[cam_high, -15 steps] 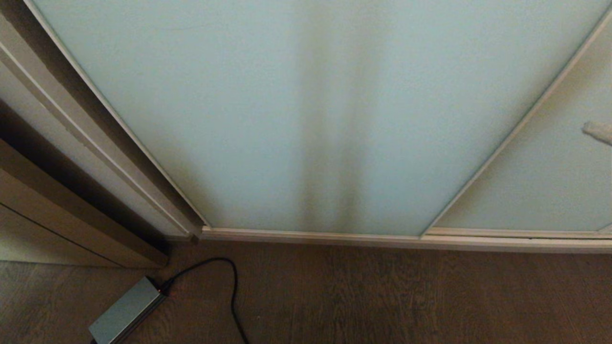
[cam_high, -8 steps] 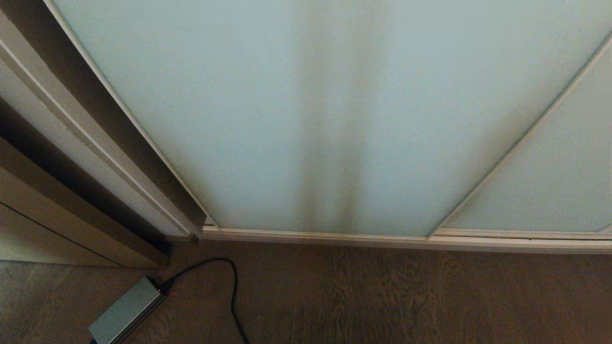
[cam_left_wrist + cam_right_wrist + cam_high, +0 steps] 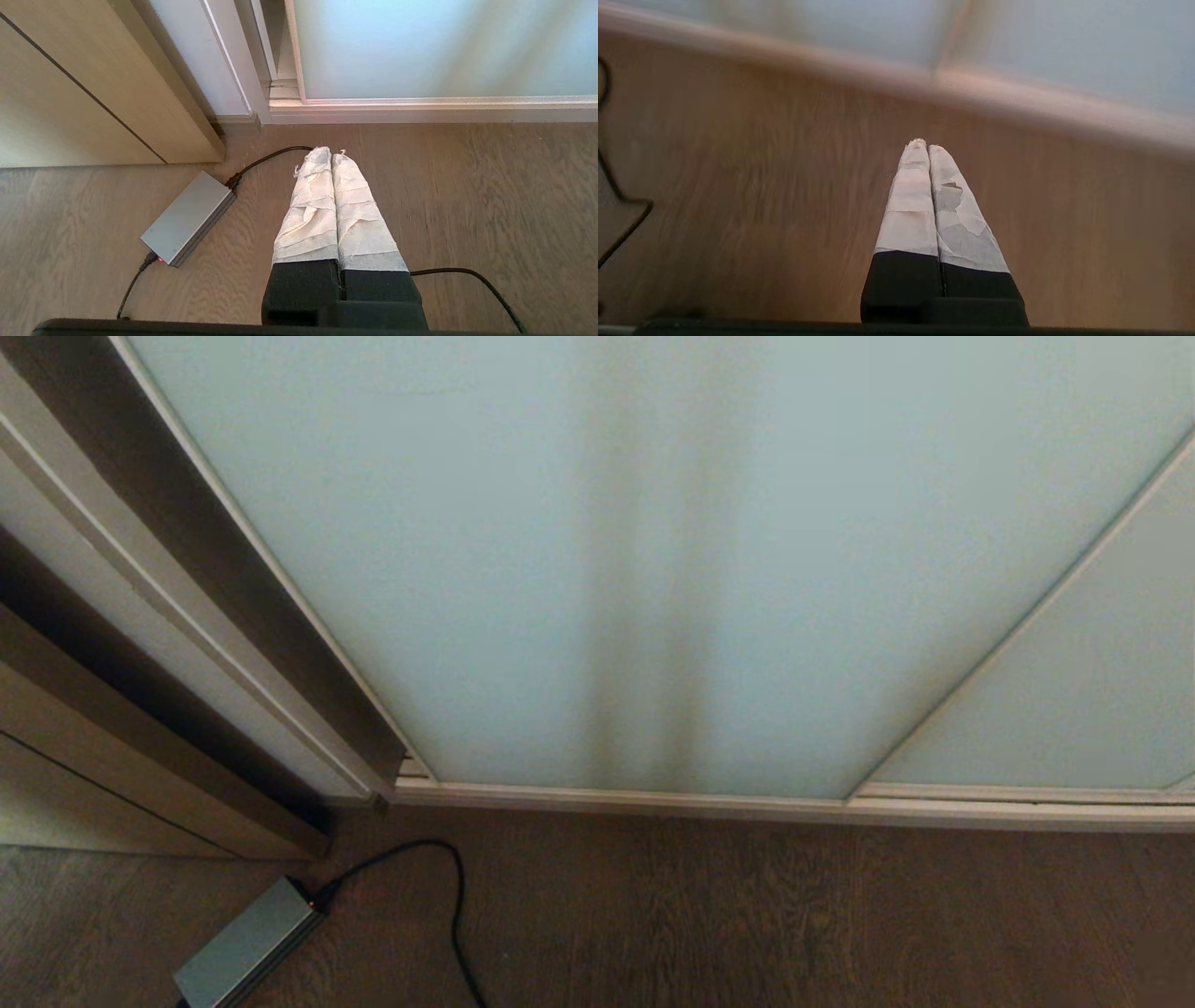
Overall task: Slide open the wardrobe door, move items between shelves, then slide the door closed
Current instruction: Close the door, then open the door
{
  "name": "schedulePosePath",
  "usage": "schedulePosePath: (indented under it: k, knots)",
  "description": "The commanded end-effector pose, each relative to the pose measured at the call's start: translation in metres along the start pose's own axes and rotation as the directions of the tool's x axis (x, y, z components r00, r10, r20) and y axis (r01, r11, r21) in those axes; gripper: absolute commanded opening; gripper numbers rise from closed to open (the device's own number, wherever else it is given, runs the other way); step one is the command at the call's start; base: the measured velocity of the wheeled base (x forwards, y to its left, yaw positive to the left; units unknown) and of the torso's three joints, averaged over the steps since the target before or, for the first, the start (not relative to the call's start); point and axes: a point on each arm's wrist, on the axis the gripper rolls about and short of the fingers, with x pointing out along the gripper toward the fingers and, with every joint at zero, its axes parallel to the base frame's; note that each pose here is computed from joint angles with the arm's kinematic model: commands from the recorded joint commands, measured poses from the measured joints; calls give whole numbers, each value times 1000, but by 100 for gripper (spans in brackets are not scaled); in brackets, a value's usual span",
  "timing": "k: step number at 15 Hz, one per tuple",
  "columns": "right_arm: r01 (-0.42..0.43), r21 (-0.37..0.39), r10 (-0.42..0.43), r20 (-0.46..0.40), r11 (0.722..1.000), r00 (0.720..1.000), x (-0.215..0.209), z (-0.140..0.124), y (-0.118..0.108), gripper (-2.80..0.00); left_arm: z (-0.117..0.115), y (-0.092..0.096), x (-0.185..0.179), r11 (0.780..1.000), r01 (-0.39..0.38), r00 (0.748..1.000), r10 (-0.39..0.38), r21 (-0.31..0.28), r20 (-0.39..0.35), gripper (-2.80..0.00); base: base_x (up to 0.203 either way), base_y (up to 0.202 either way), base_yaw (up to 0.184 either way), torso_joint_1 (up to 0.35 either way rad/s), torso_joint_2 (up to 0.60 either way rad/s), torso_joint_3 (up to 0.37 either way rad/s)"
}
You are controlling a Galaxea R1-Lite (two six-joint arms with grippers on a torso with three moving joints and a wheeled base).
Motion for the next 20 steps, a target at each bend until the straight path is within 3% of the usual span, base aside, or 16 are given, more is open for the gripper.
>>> schedulePosePath:
  k: [1,5,9,14,20]
  knots:
    - [26,52,-22,-82,998,996,-3,-13,0,-280,0,0,0,1000,0,1000,0,0,-1,-280,0,0,0,0,0,0]
    - [-10,44,11,-4,999,1000,-11,-17,0,-280,0,0,0,1000,0,1000,0,0,-1,-280,0,0,0,0,0,0]
    - [0,41,-6,144,999,990,-21,-22,1,-280,0,0,0,1000,0,1000,0,0,-1,-280,0,0,0,0,0,0]
    - [15,116,-32,146,993,989,-22,-21,0,-280,0,0,0,1000,0,1000,0,0,-1,-280,0,0,0,0,0,0]
    - [16,119,-34,147,993,989,-22,-21,0,-280,0,0,0,1000,0,1000,0,0,-1,-280,0,0,0,0,0,0]
